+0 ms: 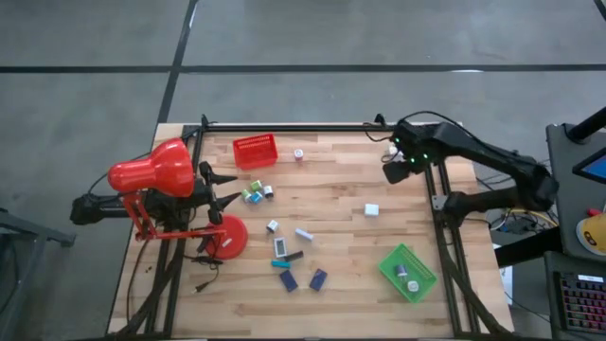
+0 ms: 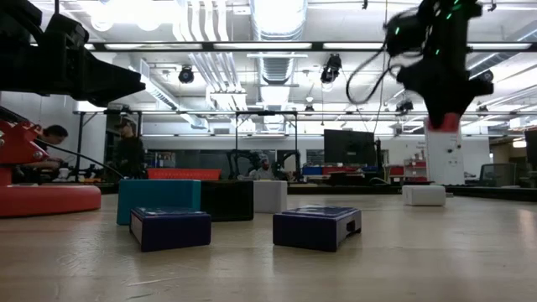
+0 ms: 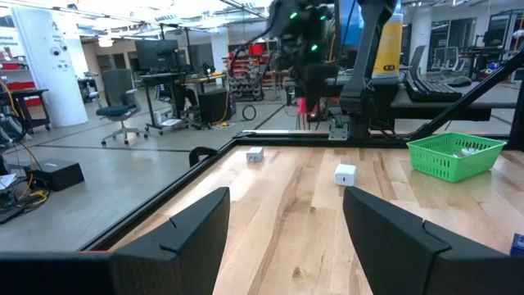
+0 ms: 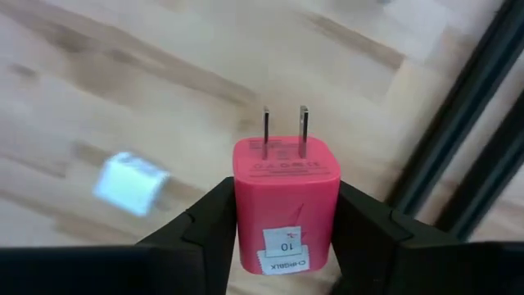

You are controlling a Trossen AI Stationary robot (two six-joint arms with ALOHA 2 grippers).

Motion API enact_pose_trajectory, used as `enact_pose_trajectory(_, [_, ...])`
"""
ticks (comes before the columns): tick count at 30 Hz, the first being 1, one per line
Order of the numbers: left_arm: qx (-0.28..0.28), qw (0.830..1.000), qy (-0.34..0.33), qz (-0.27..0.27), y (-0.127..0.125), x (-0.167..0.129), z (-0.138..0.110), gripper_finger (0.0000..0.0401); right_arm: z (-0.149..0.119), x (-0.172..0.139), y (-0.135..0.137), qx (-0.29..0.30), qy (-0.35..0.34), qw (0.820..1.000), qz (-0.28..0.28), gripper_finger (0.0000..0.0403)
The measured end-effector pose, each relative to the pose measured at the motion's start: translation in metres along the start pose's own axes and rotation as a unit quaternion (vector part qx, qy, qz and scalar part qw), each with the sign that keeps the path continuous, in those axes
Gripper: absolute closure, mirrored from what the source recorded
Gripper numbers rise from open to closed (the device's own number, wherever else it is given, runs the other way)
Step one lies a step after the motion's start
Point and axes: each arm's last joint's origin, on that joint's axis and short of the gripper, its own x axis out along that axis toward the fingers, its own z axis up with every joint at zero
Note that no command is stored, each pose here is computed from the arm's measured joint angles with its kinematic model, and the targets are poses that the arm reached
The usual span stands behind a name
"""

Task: Pick & Place Office items
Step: Put the pink charger adapter into the green bin

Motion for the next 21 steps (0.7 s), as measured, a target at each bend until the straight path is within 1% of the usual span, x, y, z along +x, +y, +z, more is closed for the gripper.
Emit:
enact_pose_trajectory(2, [0.000, 1.000, 0.000, 0.000, 0.000, 0.000, 0.000, 0.0156, -0.012, -0.008, 0.006, 0.005, -0.014, 1.000, 0.019, 0.0246])
enact_pose_trajectory(5, [0.000, 1.000, 0.000, 0.000, 0.000, 0.000, 0.000, 0.0156, -0.030, -0.017, 0.014, -0.009, -0.026, 0.999, 0.044, 0.0241])
enact_pose_trajectory(10, [0.000, 1.000, 0.000, 0.000, 0.000, 0.000, 0.000, 0.0156, -0.055, -0.026, 0.026, -0.021, -0.024, 0.997, 0.076, 0.0228])
enact_pose_trajectory(16, [0.000, 1.000, 0.000, 0.000, 0.000, 0.000, 0.000, 0.0156, -0.079, -0.028, 0.040, -0.026, -0.003, 0.996, 0.089, 0.0240])
enact_pose_trajectory(21, [0.000, 1.000, 0.000, 0.000, 0.000, 0.000, 0.000, 0.0156, -0.098, -0.026, 0.052, -0.026, 0.018, 0.996, 0.085, 0.0243])
